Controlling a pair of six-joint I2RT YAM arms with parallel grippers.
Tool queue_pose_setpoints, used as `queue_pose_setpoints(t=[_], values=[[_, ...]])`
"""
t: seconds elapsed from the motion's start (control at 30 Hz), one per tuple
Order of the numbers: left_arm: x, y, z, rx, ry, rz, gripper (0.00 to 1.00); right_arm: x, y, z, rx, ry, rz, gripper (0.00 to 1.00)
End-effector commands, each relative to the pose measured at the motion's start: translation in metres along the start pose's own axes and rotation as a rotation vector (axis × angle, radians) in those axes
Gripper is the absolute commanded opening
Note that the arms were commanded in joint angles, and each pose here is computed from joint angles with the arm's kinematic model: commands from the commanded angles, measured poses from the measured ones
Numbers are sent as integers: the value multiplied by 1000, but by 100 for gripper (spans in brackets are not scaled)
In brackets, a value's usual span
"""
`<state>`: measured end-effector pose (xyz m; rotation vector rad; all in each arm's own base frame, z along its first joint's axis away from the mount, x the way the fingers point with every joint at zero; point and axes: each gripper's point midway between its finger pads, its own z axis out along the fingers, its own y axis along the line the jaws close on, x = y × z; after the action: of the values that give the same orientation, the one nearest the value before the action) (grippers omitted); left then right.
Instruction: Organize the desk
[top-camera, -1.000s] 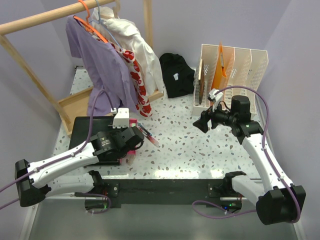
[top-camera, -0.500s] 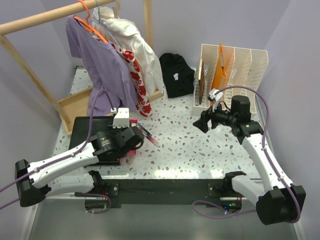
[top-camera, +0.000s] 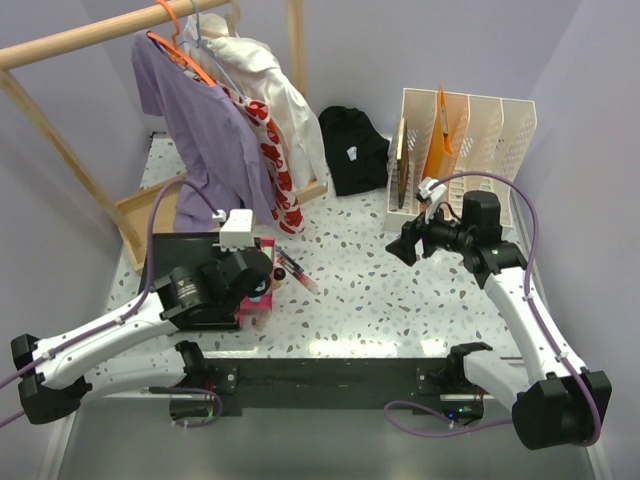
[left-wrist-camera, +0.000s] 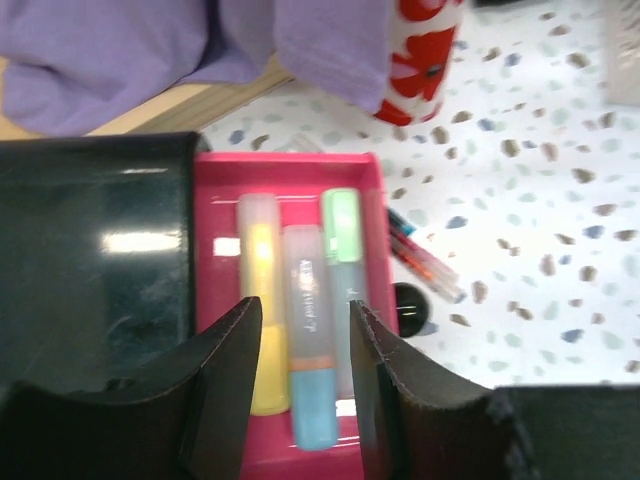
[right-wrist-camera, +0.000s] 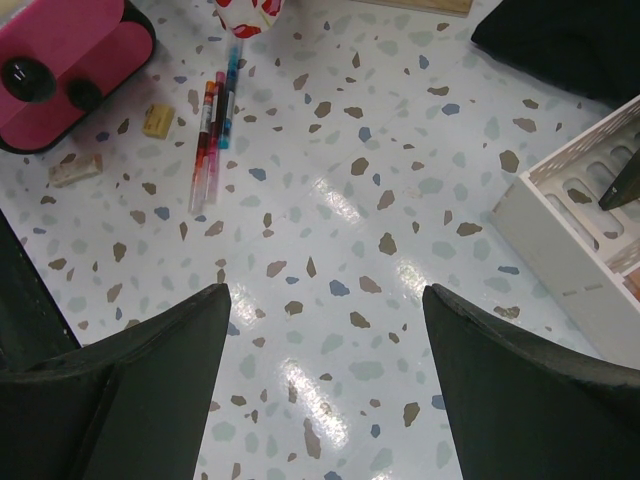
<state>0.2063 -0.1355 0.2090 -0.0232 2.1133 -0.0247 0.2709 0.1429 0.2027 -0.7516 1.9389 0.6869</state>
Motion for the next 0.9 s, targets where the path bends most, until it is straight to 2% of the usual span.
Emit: queue_pose_setpoints(t=[0.0, 0.17, 0.47, 0.7, 0.87], values=[[-33, -39, -13, 216, -75, -57, 47, -11, -4, -3, 16, -28, -29, 82], [-34, -80, -17, 394, -70, -63, 47, -11, -4, -3, 18, -28, -30, 82], [-9, -137, 1, 523, 28, -39, 45, -12, -3, -5, 22, -32, -39, 82], [25, -141, 36, 389, 117, -9, 42, -14, -2, -6, 20, -37, -43, 82], [43, -125, 57, 255, 149, 38, 43, -14, -1, -7, 17, -38, -43, 82]])
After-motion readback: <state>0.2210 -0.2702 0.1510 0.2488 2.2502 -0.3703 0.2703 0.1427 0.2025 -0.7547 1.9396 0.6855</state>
